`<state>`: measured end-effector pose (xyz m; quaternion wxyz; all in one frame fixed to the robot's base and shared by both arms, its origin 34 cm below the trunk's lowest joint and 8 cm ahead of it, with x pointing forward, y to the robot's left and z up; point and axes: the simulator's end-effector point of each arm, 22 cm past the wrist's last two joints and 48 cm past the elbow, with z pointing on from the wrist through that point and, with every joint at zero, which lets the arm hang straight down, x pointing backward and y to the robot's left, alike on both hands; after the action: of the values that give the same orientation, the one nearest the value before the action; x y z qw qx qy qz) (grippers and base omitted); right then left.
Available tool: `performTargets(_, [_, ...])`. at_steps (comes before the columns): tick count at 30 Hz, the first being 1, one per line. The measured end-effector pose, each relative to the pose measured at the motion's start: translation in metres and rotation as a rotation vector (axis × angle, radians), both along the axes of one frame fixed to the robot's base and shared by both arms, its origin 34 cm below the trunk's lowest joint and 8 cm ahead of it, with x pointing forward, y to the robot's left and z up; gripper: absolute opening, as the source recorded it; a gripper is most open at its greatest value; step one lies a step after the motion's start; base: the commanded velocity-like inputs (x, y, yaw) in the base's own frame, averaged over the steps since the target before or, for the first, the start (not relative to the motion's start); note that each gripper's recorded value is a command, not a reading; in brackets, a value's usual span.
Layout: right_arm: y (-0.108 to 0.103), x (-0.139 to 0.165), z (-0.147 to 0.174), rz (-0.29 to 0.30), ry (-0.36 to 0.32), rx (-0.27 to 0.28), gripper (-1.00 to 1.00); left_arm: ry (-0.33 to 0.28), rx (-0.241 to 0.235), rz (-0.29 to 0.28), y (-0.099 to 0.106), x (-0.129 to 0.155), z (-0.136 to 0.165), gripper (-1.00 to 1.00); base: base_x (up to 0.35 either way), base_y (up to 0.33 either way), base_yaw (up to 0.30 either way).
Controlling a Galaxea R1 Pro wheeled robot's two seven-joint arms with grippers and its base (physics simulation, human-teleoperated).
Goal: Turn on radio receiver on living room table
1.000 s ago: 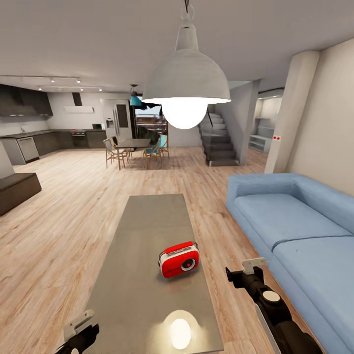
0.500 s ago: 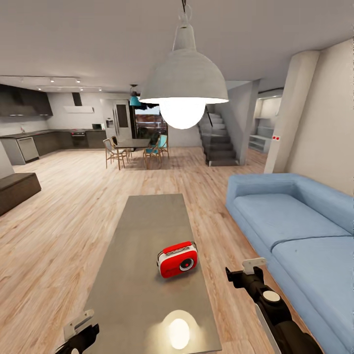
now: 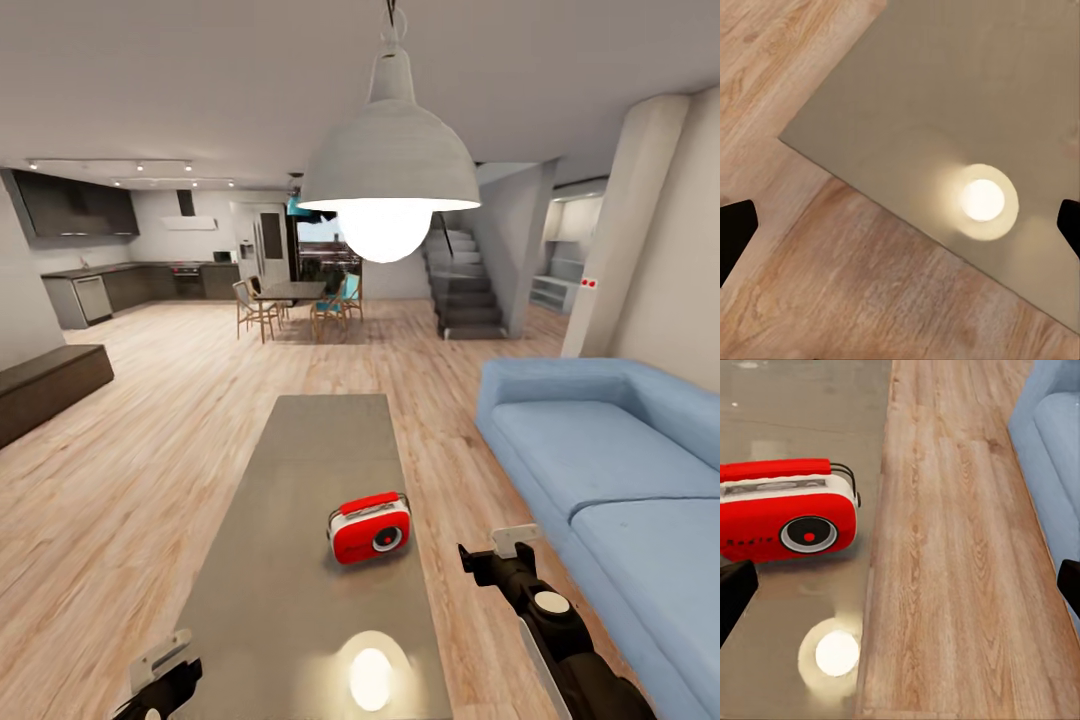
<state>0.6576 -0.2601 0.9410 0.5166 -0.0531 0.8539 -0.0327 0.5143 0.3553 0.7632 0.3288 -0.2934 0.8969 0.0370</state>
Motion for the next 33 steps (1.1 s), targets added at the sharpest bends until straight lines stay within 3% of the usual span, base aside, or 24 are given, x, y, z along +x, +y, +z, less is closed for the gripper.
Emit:
performTargets(17, [-0.005,0.000,0.000,-0.014,-0.001,0.007,1.00,0.001,-0.001,-0.001,-0.001,0.000,0.000,1.00,0.000,0.000,0.272])
performTargets(22, [-0.021,0.001,0.002,-0.050,-0.003,0.015,1.00,0.000,-0.001,0.000,0.000,0.000,0.000,1.00,0.000,0.000,0.038])
performTargets(33, [-0.023,0.001,0.004,-0.053,-0.009,0.020,1.00,-0.005,-0.001,0.000,0.000,0.001,0.002,1.00,0.000,0.000,-0.185])
